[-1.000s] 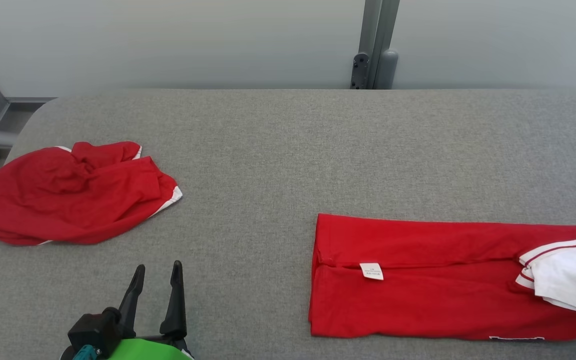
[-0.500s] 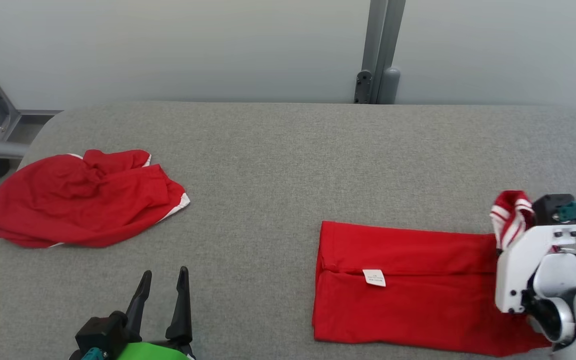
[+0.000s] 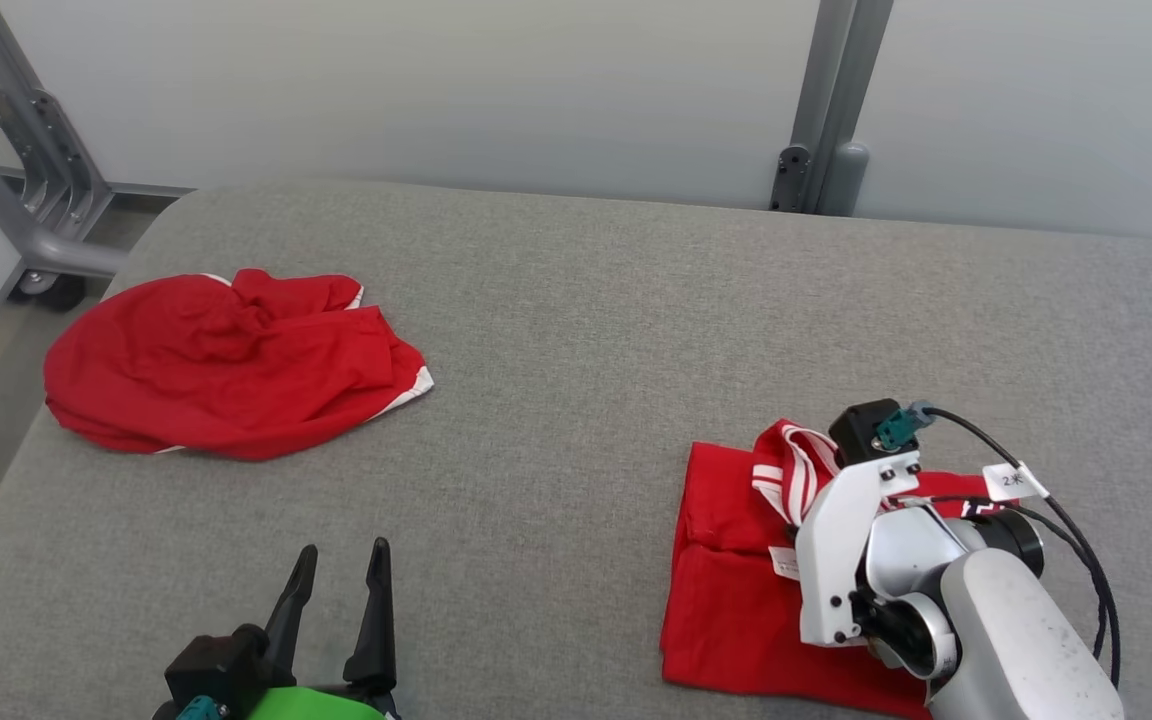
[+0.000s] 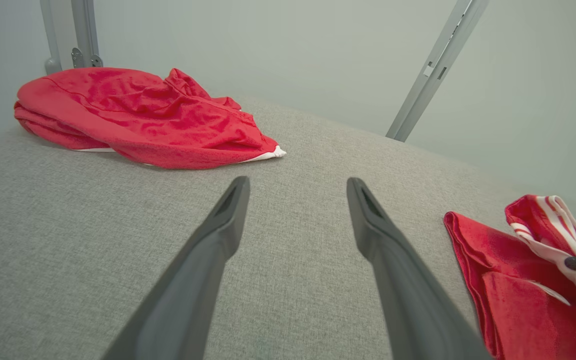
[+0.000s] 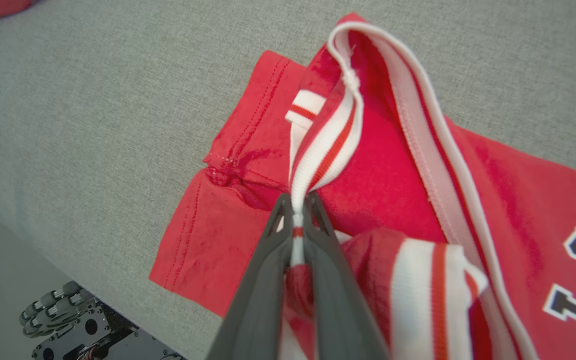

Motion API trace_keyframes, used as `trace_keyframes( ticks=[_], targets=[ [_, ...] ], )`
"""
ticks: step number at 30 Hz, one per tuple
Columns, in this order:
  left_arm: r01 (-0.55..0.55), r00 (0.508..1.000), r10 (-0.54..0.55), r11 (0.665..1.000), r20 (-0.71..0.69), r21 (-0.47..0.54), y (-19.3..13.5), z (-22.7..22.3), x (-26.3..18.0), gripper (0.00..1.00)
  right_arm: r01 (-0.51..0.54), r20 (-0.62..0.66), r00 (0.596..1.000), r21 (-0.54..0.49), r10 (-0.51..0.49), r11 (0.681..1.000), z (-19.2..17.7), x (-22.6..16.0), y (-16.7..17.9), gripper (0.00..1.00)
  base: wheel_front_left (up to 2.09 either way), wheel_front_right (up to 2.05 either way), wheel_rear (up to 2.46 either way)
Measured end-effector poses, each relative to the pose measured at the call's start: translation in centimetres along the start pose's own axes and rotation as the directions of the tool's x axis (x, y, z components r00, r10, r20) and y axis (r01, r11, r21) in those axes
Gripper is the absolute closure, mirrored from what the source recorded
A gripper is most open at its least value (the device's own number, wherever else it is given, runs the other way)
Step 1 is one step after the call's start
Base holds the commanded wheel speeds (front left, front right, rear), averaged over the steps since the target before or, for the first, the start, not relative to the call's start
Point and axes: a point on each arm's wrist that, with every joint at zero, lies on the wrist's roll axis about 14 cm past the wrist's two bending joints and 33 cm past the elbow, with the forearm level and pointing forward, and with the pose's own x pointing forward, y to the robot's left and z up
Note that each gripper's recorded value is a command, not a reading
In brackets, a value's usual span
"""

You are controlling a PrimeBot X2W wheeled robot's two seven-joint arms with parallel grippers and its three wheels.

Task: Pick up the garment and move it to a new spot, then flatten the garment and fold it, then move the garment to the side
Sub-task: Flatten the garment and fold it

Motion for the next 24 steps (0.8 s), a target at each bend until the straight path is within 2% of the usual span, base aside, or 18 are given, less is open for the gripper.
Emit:
trace_keyframes(
  ticks=[18, 19, 20, 21, 24],
  targets=[
    [-0.038, 0.999, 0.038, 0.999, -0.012, -0.009, 0.9, -0.5, -0.7, 0.0, -0.145, -0.087, 0.986, -0.059, 0.14, 0.988, -1.2, 3.7, 4.8, 1.0, 0.0, 0.0, 0.0],
    [-0.037, 0.999, 0.037, 0.999, -0.011, -0.01, 0.9, -0.5, -0.7, 0.0, -0.15, -0.089, 0.986, -0.061, 0.144, 0.987, -1.3, 3.7, 4.9, 0.85, 0.0, 0.0, 0.0],
    [-0.037, 0.999, 0.037, 0.999, -0.011, -0.011, 0.9, -0.5, -0.7, 0.0, -0.154, -0.089, 0.985, -0.063, 0.148, 0.986, -1.3, 3.8, 5.1, 0.35, 0.0, 0.0, 0.0],
    [-0.036, 0.999, 0.035, 0.999, -0.011, -0.012, 0.8, -0.5, -0.7, 0.0, -0.16, -0.081, 0.985, -0.058, 0.155, 0.985, -1.1, 3.7, 5.2, 0.0, 0.0, 0.0, 0.0],
    [-0.033, 0.999, 0.033, 0.999, -0.007, -0.013, 0.8, -0.4, -0.7, 0.0, -0.185, -0.041, 0.982, -0.035, 0.183, 0.982, -0.2, 3.5, 5.8, 0.0, 0.0, 0.0, 0.0]
  ],
)
